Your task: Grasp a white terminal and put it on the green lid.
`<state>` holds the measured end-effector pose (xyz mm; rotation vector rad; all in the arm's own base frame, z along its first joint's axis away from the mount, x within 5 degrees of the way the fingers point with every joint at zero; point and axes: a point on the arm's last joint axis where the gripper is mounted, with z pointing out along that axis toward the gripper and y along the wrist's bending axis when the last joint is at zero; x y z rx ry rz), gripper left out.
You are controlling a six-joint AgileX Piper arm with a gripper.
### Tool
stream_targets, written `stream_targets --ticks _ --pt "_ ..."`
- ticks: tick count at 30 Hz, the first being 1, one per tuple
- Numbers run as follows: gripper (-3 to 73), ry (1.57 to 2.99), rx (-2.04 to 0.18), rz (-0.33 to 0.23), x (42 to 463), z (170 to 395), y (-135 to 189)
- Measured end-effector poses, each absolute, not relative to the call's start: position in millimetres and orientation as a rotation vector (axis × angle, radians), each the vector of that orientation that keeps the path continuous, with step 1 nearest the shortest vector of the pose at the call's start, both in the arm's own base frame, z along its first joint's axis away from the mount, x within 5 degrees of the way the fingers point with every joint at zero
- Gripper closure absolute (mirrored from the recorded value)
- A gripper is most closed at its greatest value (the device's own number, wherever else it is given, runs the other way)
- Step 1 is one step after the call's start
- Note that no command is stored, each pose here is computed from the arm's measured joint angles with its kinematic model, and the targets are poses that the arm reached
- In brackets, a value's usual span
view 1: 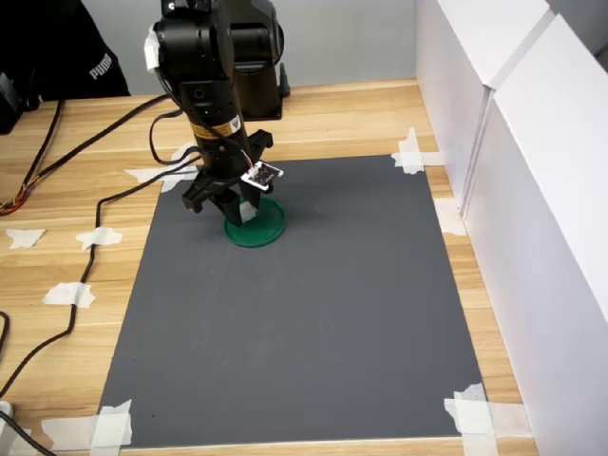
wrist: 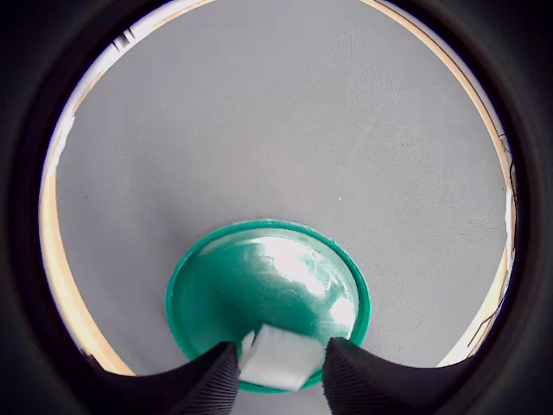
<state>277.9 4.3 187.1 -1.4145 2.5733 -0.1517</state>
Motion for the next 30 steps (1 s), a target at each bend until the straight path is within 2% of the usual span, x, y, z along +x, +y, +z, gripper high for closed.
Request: stream_targets --ticks 4,9,13,18,22,28,30 --pt "14.1 2.587 -1.404 -0.142 277 187 4" --pt "12.8 2.572 -1.360 -0.152 272 200 5" --pt "13.2 2.513 -1.262 -0.193 263 227 5" --pt "17.9 2.445 -1.052 -0.192 245 262 8" --pt "28.1 2.369 -0.889 -0.144 226 290 12" --pt "58.8 2.243 -0.706 -0.112 196 325 14" --pt "66.5 2.209 -0.615 -0.101 185 336 14"
